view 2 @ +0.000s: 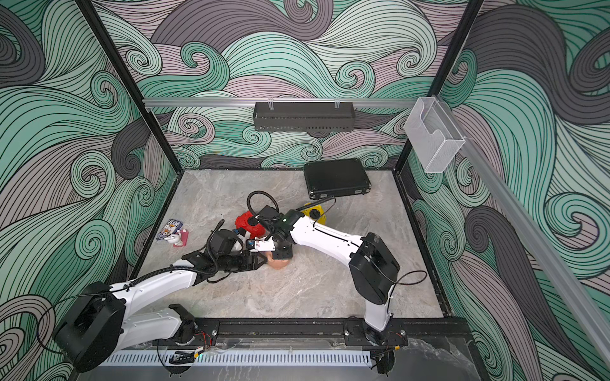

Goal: Close piggy banks
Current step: Screw the knob on the piggy bank.

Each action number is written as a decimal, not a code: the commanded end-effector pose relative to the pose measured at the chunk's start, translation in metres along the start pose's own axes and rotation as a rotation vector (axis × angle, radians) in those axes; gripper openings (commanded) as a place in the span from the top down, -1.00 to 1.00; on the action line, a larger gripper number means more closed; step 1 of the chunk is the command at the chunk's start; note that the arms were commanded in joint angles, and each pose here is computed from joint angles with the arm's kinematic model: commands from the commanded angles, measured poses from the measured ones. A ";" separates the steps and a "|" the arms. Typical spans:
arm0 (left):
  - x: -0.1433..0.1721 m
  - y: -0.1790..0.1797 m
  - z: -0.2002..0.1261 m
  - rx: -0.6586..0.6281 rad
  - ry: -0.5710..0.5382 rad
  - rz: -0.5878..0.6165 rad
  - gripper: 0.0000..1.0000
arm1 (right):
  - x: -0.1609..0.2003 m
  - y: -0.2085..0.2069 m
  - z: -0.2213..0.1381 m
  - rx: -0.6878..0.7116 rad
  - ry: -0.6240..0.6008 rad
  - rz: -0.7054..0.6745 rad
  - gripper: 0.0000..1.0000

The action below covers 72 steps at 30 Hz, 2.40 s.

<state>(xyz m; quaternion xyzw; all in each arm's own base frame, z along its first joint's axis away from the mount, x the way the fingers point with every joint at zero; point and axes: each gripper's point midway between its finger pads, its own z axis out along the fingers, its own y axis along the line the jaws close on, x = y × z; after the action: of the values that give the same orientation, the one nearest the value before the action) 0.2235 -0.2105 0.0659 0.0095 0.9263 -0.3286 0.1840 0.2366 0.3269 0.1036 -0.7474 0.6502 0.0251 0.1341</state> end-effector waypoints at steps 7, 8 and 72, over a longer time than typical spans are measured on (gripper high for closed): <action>-0.009 -0.016 -0.011 0.073 -0.059 0.052 -0.68 | 0.004 0.008 -0.006 -0.050 -0.021 0.017 1.00; -0.010 -0.018 -0.012 0.080 -0.061 0.057 -0.69 | 0.003 0.008 -0.007 -0.049 -0.026 0.016 1.00; -0.011 -0.007 -0.011 0.032 -0.054 0.032 -0.69 | 0.001 0.001 0.004 -0.082 0.017 -0.098 1.00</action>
<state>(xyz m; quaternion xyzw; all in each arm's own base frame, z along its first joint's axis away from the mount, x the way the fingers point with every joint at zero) 0.2247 -0.2077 0.0770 0.0167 0.9169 -0.3404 0.2076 0.2397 0.3293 0.1055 -0.7768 0.6169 0.0431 0.1194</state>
